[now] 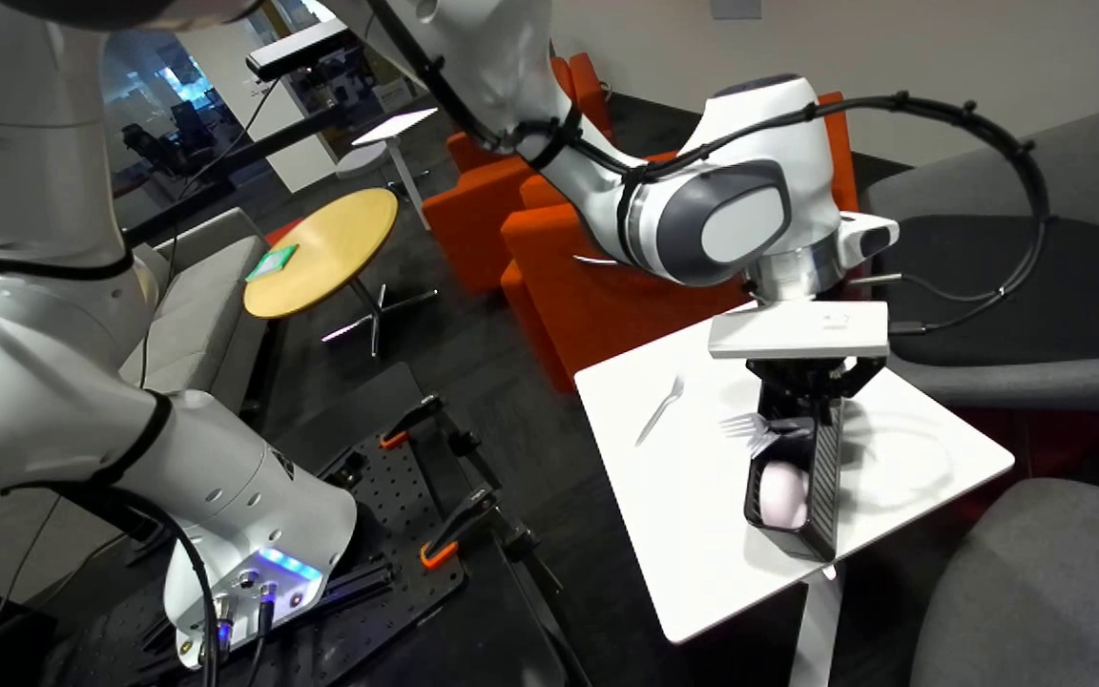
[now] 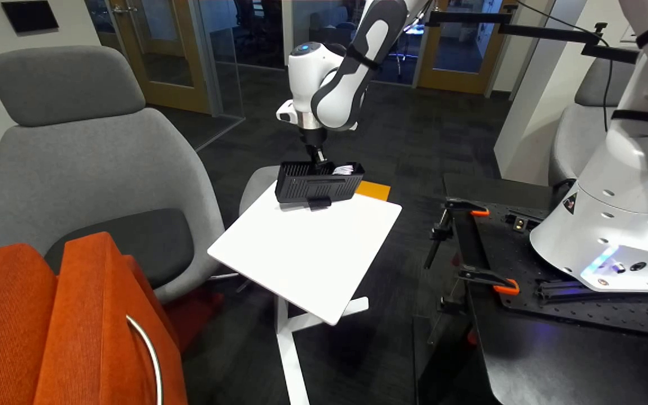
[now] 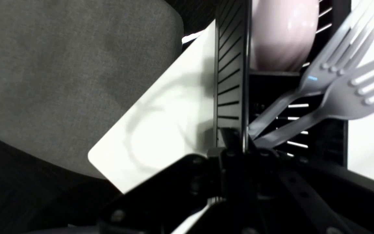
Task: Move the rack to the left
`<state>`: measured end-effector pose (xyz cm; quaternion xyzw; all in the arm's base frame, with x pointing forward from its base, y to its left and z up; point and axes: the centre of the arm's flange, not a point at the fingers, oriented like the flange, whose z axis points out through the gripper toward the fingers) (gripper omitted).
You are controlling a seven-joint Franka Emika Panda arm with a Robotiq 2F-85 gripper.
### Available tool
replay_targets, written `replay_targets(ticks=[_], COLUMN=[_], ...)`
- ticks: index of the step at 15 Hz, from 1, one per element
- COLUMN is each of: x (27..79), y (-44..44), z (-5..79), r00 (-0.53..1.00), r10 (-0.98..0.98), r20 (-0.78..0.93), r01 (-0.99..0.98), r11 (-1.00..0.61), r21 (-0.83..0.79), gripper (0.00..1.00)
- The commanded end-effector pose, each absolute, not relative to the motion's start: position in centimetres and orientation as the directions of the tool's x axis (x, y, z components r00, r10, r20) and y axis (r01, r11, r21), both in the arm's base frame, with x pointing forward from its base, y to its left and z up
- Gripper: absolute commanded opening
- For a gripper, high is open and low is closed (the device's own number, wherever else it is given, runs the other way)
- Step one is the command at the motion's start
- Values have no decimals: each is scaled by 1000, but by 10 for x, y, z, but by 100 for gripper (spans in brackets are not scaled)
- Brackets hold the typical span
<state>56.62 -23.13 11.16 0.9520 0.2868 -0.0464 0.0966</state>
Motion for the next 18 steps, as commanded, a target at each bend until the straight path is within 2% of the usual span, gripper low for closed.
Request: replay_targets(ticks=[1, 6, 18], x=[590, 619, 654], y=[-223, -194, -94], z=[150, 164, 125], r00=[733, 580, 233], r10=[651, 761, 885], r20=[-196, -291, -403], r01=[677, 801, 969], r11=[-728, -597, -247], r21=[113, 35, 16], gripper=[1, 1, 1])
